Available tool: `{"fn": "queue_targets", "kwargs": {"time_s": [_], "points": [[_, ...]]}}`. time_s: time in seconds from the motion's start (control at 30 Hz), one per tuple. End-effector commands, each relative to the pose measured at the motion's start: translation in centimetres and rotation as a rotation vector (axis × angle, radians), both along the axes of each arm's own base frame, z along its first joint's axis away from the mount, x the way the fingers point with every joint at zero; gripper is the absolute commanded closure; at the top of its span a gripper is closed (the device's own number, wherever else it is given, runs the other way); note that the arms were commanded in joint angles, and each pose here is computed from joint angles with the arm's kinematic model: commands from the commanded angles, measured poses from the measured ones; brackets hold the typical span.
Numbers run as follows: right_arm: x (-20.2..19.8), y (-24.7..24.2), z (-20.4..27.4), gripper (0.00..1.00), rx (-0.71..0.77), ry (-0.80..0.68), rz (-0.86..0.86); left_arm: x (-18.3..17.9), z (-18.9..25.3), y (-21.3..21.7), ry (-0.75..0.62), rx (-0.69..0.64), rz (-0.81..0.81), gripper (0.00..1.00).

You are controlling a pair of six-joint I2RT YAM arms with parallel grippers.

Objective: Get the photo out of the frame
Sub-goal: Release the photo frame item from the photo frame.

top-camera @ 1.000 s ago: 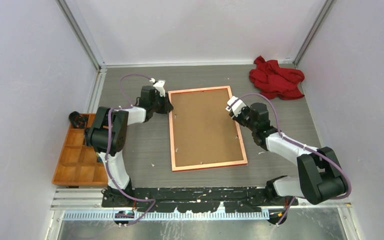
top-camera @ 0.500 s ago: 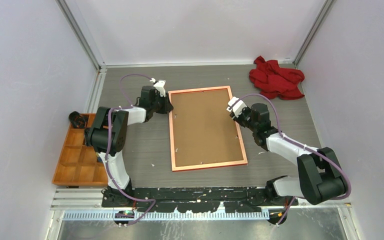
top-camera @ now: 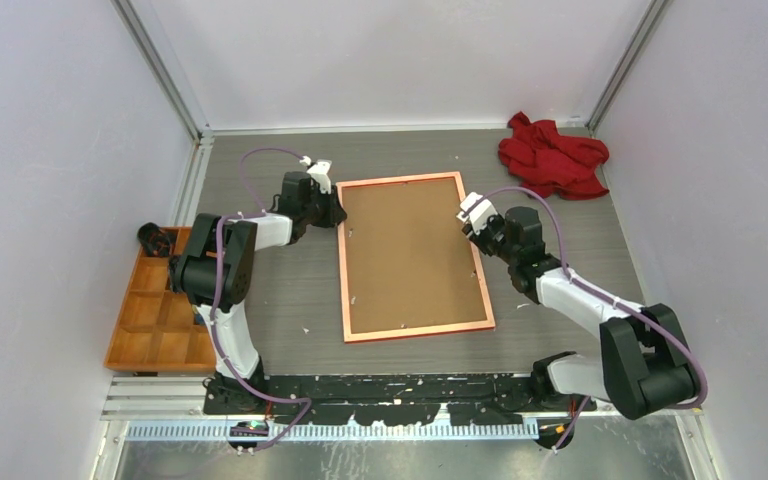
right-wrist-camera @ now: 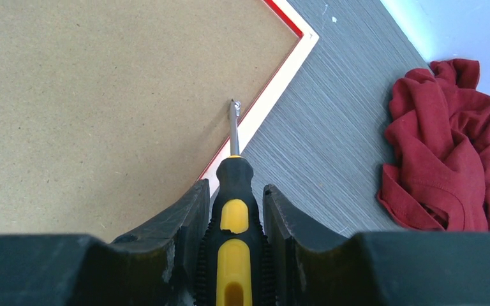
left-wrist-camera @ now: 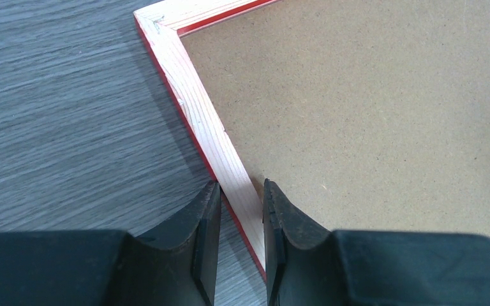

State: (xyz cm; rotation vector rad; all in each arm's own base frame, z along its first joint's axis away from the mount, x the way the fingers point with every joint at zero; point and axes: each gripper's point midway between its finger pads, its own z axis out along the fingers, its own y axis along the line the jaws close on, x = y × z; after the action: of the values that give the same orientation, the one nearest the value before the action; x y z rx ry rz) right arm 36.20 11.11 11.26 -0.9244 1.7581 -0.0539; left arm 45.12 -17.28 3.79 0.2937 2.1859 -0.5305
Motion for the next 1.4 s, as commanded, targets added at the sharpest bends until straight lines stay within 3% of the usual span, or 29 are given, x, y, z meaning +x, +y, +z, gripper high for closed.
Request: {"fn": "queue_targets", "kwargs": {"time_s": [0.0,0.73,1.17,1.37], "points": [[0.7,0.0,3.8,0.99,0.077,-0.074,-0.015,-1.5,-0.3,-0.9,0.018,0.026,-0.07,1.0],[-2.0,-0.2,7.1,0.99,0.088,-0.065,0.084,-1.6,-0.4,-0.9,0.019,0.025,-0.075,0.99],[-13.7,-1.4,7.2,0.99,-0.046,0.168,0.204,-1.6,-0.4,-0.9,0.02,0.025,-0.075,0.99],[-17.2,-1.7,7.6,0.99,-0.018,0.169,0.231,-1.5,-0.4,-0.9,0.022,0.025,-0.076,1.0]]}}
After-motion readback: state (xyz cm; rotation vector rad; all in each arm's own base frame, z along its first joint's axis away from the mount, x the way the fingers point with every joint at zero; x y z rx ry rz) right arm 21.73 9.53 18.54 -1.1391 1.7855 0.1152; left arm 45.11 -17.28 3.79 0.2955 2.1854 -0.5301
